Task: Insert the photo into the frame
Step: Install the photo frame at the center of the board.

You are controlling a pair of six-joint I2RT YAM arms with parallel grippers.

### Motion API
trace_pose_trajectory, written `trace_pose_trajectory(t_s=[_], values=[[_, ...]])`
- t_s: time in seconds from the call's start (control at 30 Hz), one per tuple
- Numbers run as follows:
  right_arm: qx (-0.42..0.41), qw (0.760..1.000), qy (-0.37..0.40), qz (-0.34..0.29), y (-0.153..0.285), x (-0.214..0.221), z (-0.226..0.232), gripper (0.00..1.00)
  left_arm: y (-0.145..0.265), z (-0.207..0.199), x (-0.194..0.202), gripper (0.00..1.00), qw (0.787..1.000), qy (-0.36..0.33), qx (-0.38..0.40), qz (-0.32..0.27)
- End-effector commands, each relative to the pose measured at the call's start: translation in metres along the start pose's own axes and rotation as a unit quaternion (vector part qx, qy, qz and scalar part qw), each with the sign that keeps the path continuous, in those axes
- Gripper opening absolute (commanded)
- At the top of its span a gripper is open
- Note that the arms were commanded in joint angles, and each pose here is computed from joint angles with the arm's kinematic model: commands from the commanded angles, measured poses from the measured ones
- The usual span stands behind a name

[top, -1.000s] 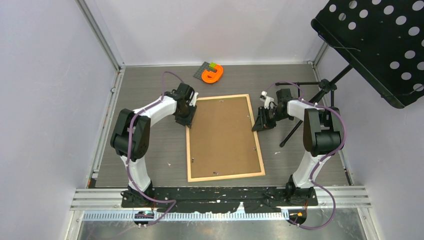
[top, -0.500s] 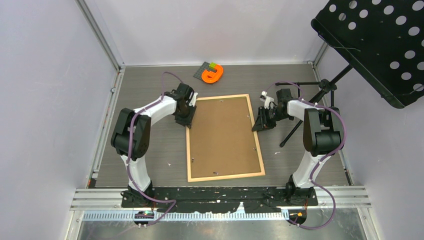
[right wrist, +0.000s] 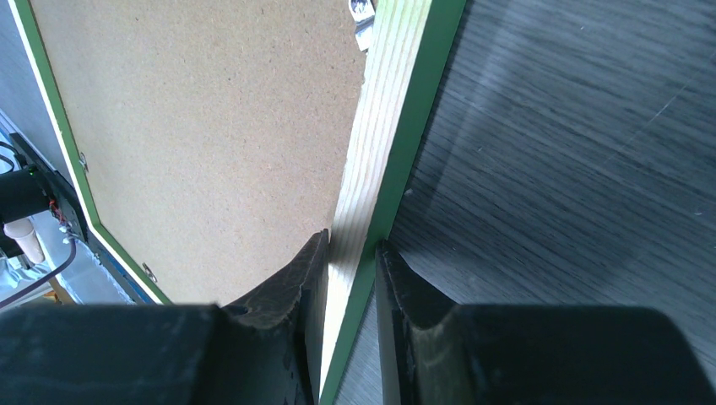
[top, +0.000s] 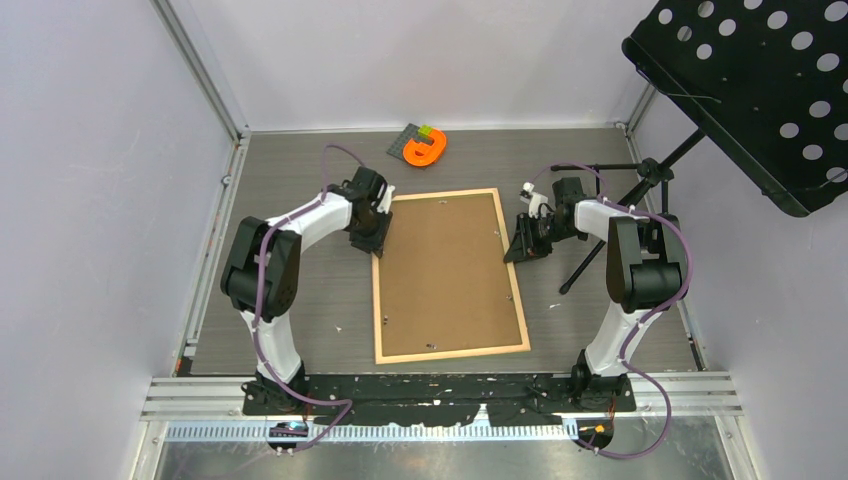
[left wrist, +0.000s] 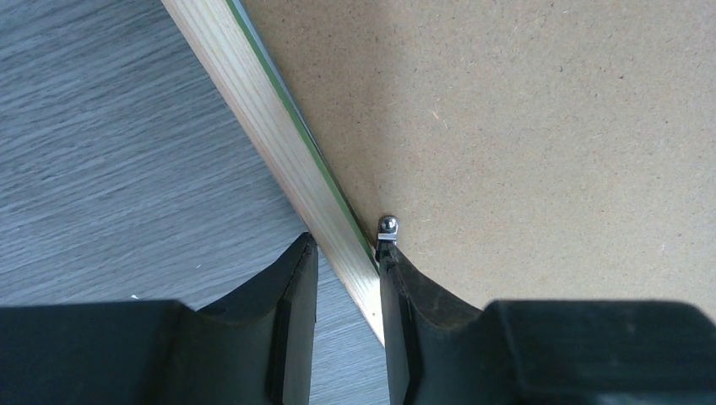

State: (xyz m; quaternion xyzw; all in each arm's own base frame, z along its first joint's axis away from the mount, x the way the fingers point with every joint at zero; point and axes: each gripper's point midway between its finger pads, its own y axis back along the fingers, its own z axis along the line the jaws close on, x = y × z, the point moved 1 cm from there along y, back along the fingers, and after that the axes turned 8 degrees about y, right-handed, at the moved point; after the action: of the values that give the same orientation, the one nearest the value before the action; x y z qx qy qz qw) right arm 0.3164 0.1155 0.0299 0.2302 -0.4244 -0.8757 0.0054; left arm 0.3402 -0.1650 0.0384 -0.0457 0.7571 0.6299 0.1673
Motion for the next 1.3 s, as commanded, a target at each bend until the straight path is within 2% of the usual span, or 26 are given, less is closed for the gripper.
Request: trace_pose_trajectory(t_s=[0.0,0.47,0.53,0.67,0.8,0.87,0.93,1.0,1.07,1.27], values=[[-0.017,1.0,0.0,0.006,-0.004,0.002,0.004,0.06,0.004,-0.004,-0.004,0.31,1.0,0.003,0.013,-0.017],[-0.017,1.0,0.0,0.005,-0.004,0.002,0.004,0.06,-0.002,-0.001,0.007,0.25,1.0,0.002,0.011,-0.005],[-0.017,1.0,0.0,0.005,-0.004,0.002,0.004,0.06,-0.003,0.001,0.008,0.21,1.0,0.001,0.006,0.0],[-0.017,1.0,0.0,0.005,-0.004,0.002,0.004,0.06,-0.003,0.004,0.005,0.06,1.0,0.0,-0.004,-0.003],[-0.018,1.0,-0.001,0.005,-0.004,0.002,0.004,0.06,0.001,0.003,0.003,0.02,1.0,-0.002,-0.001,-0.01],[-0.018,1.0,-0.001,0.006,-0.004,0.002,0.004,0.06,0.004,-0.002,0.001,0.07,1.0,-0.002,0.011,-0.014],[-0.017,1.0,0.0,0.005,-0.004,0.002,0.004,0.06,0.007,-0.006,0.001,0.19,1.0,0.001,0.021,-0.014],[-0.017,1.0,-0.001,0.005,-0.004,0.002,0.004,0.06,0.009,-0.007,0.0,0.26,1.0,0.003,0.025,-0.015],[-0.018,1.0,-0.001,0.006,-0.004,0.002,0.004,0.06,0.01,-0.007,0.0,0.3,1.0,0.004,0.024,-0.017],[-0.018,1.0,0.0,0.005,-0.004,0.002,0.004,0.06,0.01,-0.007,0.0,0.33,0.999,0.005,0.025,-0.018]])
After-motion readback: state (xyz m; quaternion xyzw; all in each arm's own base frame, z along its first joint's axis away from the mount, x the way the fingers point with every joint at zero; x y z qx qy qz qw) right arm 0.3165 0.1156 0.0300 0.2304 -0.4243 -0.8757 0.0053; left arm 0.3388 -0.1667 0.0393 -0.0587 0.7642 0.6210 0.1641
